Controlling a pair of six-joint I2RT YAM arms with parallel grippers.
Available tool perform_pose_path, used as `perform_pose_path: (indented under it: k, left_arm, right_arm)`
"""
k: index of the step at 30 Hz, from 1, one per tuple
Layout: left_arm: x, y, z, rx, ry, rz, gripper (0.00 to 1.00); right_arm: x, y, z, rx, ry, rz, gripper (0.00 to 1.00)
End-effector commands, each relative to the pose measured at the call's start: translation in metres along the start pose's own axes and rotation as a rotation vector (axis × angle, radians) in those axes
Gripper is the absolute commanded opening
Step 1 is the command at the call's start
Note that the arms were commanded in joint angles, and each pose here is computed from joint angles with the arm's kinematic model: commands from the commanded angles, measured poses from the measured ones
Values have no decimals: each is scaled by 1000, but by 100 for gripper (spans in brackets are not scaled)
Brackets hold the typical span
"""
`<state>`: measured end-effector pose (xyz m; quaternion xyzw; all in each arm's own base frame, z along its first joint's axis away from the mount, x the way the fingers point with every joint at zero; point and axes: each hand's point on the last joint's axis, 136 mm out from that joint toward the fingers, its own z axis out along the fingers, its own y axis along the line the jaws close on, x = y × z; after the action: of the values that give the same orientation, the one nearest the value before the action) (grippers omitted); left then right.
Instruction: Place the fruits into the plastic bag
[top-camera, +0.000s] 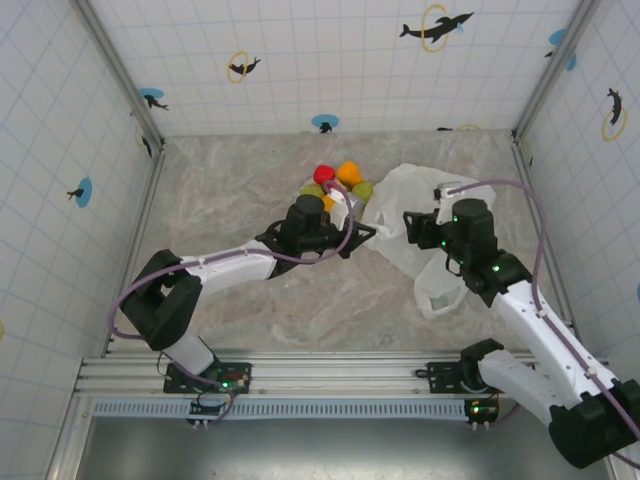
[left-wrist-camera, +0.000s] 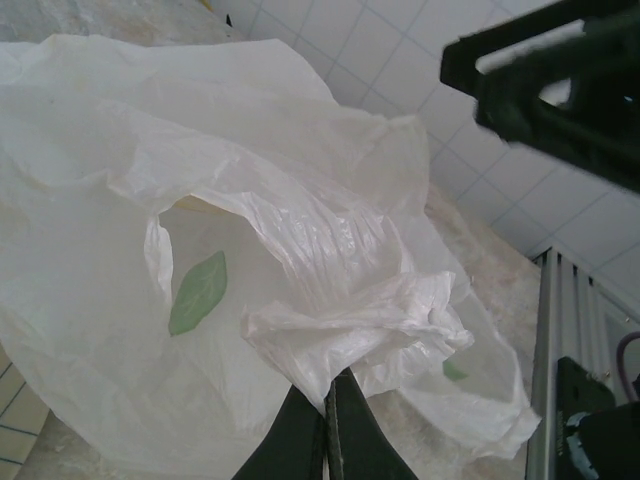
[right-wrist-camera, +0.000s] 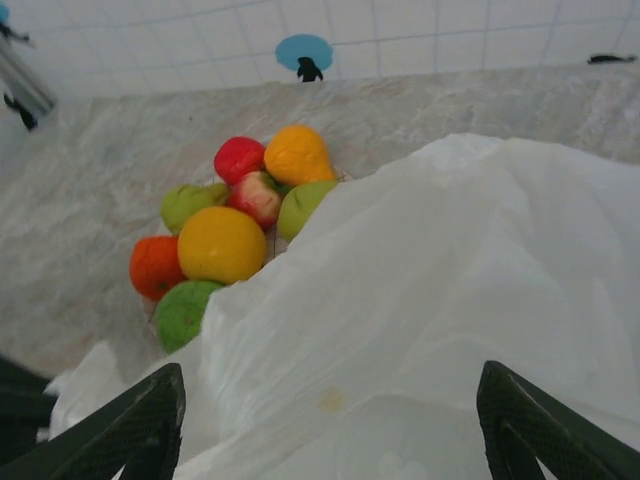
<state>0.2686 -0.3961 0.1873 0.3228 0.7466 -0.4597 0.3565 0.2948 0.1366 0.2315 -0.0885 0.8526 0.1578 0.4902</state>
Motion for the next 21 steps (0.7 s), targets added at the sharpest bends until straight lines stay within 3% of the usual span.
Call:
perform_pose_path:
  k: [1, 5, 9, 16, 21]
  left_arm:
    - [-12, -4, 0, 45, -16, -73, 0]
    - [-17, -1, -4, 47, -26, -105, 0]
    - [-20, 1, -6, 60, -34, -132, 0]
    - [-21, 0, -6, 96, -31, -161, 0]
    - [-20, -2, -7, 112, -21, -169, 0]
  right_arm:
    - [2, -17, -8, 189, 44, -197, 82]
    - [9, -46, -9, 403, 76, -291, 96]
    - [15, -67, -15, 489, 44, -280, 98]
    - [41, -80, 11, 356, 88, -165, 99]
    - [47, -88, 37, 339, 89, -175, 95]
